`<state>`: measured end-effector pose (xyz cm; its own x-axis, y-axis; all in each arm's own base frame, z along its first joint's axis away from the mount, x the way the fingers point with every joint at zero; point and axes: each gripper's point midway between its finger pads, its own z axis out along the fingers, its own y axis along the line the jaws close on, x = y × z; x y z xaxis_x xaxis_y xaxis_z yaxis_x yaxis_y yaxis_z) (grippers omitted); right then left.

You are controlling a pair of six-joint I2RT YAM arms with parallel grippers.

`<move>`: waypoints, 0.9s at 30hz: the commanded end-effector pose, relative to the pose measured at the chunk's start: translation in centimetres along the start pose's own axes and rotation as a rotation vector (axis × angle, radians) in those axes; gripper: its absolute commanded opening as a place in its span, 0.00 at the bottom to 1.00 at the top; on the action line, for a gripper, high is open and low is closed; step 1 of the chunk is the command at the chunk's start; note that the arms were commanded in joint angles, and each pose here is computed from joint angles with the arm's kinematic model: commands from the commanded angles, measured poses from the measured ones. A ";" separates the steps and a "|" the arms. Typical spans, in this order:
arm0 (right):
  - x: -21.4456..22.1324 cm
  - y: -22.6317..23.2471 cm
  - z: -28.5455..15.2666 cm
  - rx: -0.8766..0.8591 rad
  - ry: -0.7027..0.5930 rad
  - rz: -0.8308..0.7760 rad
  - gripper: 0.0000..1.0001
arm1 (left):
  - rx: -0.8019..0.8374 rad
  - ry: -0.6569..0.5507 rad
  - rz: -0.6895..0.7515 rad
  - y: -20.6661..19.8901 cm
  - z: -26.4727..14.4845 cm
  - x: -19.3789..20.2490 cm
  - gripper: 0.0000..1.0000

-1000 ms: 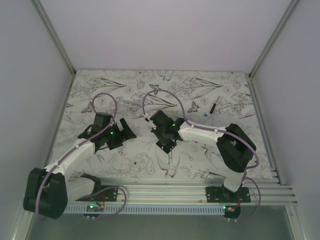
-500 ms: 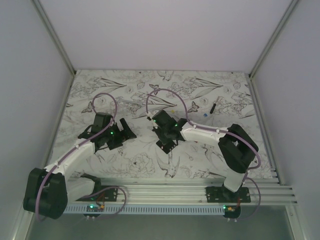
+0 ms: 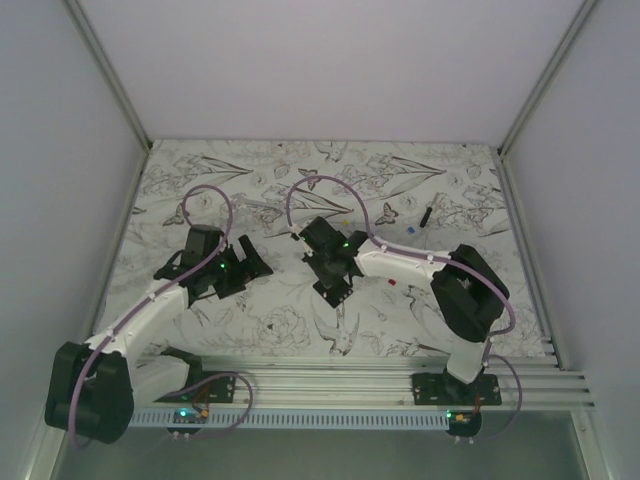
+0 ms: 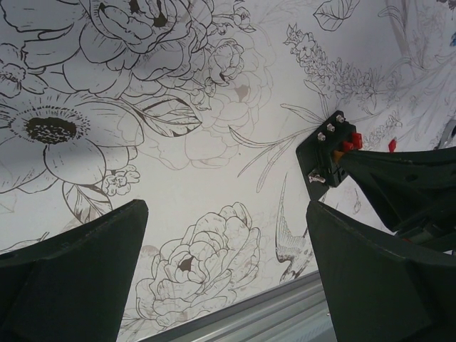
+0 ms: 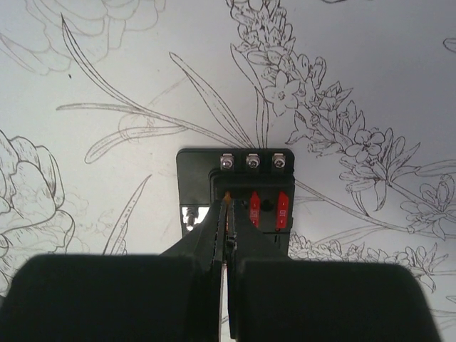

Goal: Snap on the fuse box
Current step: Install the fuse at the fuse box base.

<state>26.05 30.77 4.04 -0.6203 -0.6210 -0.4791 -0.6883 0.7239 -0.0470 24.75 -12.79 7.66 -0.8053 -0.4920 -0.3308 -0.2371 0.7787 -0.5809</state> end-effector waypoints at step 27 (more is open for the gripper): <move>1.5 -0.8 -1.5 0.022 0.141 -0.051 0.22 | 0.043 0.002 0.006 -0.7 -0.7 0.1 1.00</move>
<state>24.94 29.19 5.33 -0.6168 -0.6929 -0.3733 -0.7237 0.6858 -0.0772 24.71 -13.09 8.63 -0.8005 -0.4908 -0.3440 -0.2110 0.7680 -0.6047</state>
